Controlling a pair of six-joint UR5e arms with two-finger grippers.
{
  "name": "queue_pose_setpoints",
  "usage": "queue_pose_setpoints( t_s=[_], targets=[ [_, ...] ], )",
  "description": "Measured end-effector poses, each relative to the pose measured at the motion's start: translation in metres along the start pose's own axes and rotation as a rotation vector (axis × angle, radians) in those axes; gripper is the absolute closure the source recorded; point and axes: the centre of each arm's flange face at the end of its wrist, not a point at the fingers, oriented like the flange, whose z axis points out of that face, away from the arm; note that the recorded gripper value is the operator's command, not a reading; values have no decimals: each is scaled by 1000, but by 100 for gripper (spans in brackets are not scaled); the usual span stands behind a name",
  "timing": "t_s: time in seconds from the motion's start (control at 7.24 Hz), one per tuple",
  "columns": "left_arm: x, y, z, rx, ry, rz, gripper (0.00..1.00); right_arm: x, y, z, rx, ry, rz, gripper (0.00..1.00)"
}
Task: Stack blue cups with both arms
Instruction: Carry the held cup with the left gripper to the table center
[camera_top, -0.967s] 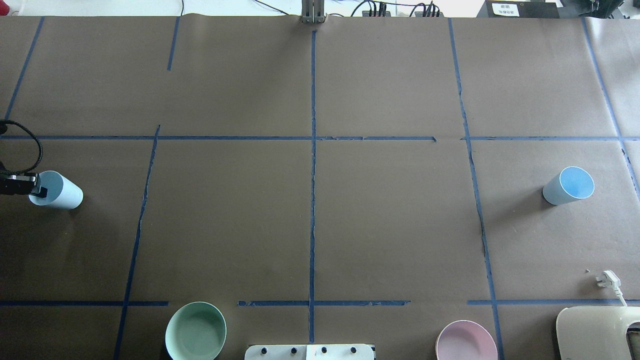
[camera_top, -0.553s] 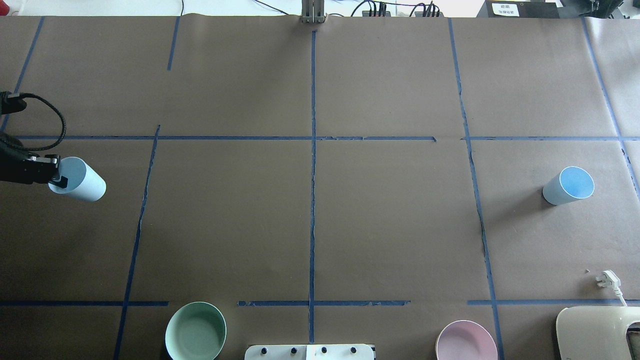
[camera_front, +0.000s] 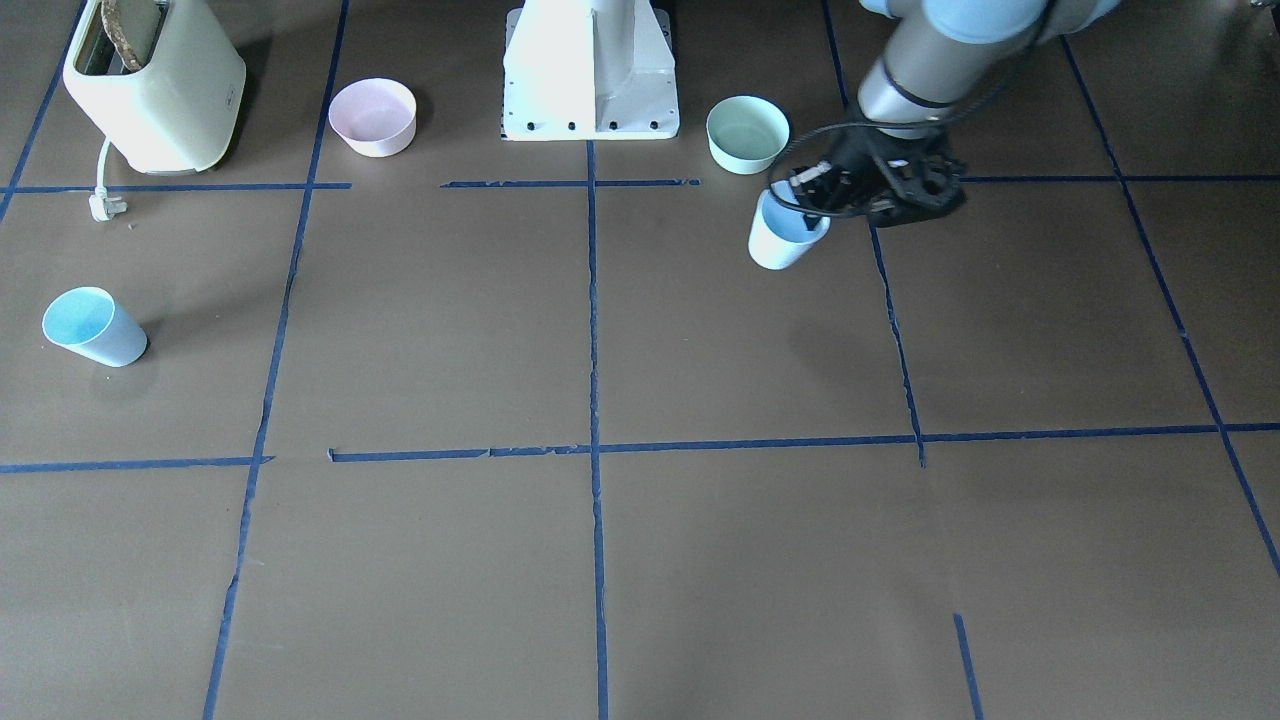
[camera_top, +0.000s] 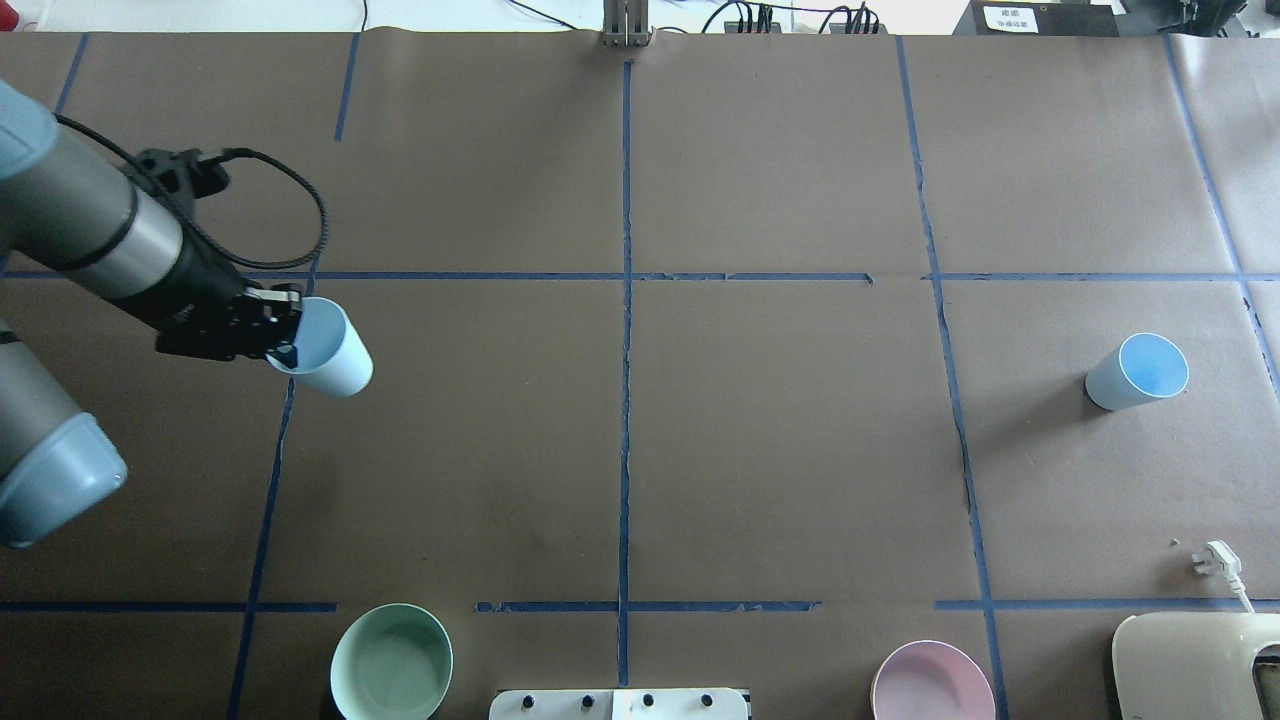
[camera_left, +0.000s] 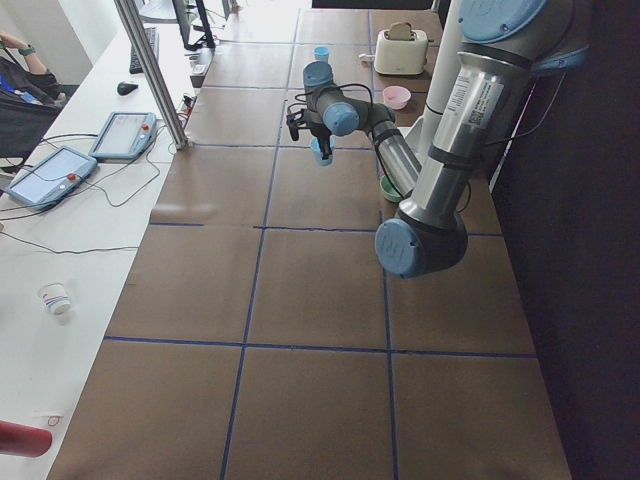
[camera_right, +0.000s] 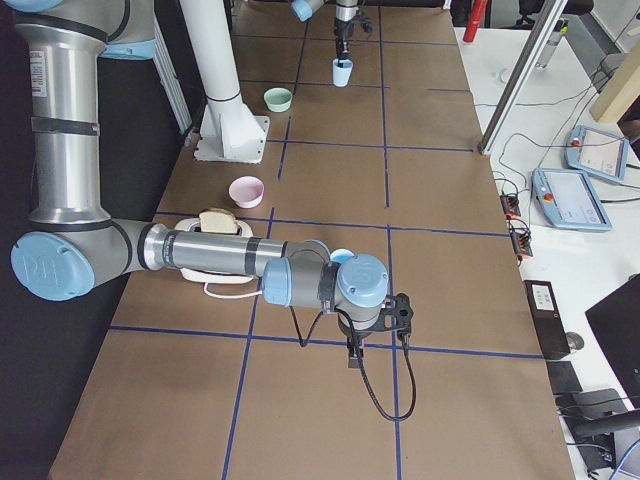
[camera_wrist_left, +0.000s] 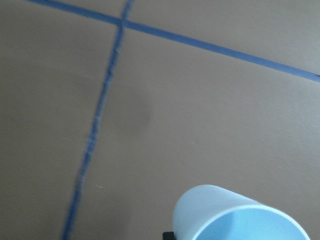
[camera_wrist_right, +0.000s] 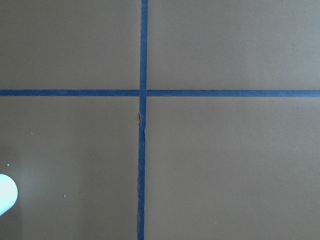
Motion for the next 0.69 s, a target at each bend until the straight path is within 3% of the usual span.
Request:
queue_pose_setpoints(
  t_s=[0.28, 0.69],
  targets=[
    [104, 33, 57, 38, -17, -21, 100, -1, 0, -1, 1, -2, -1, 0],
    [152, 27, 108, 62, 4, -24, 100, -4, -1, -4, 8, -4, -7, 0]
  ],
)
